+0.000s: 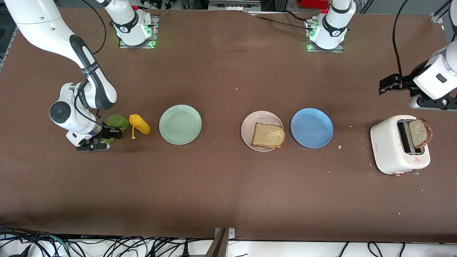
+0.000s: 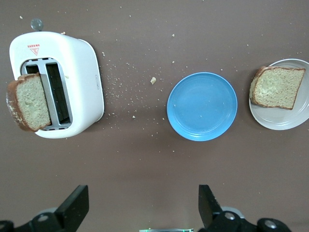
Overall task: Make sandwich in beige plate with both arms
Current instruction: 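Lower the right gripper and grasp the lettuce leaf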
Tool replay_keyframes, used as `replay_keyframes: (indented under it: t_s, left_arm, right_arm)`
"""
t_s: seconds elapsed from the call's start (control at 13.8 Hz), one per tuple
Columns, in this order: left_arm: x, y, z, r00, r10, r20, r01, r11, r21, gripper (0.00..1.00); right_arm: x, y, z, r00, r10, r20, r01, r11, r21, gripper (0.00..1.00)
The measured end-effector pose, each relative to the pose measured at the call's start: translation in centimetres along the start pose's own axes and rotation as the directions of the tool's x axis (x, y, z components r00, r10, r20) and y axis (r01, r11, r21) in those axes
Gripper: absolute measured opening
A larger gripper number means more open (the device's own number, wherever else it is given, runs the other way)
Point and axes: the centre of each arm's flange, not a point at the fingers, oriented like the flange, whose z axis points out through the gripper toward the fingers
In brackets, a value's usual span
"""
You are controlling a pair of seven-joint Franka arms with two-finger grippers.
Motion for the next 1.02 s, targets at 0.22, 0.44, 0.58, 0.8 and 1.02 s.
replay_keyframes:
  t_s: [0.22,0.44,0.58,0.8,1.02]
  left_arm:
    - [0.0,0.0,0.0,1.0,0.0,0.0,0.0,1.0,0.0,1.0]
    - [0.0,0.0,0.0,1.0,0.0,0.001,0.0,1.0,0.0,1.0]
    - [0.0,0.0,0.0,1.0,0.0,0.001,0.0,1.0,0.0,1.0]
    - [0.0,0.0,0.0,1.0,0.0,0.001,0.0,1.0,0.0,1.0]
    - [0.0,0.0,0.1,1.0,0.0,0.001,0.0,1.0,0.0,1.0]
  right_arm:
    - [0.4,0.2,-0.6,1.0,0.002,0.022,-0.002,1.0,-0.002,0.14]
    - [1.5,0.4,-2.2,0.998,0.004,0.061,-0.003,1.0,-0.006,0.1]
    - [2.2,0.5,-3.7,0.997,0.004,0.075,-0.003,1.0,-0.009,0.1]
    - [3.2,0.5,-6.8,0.994,0.001,0.113,0.0,1.0,-0.014,0.1]
    - [4.3,-0.4,-11.6,0.988,-0.013,0.156,0.016,1.0,-0.017,0.1]
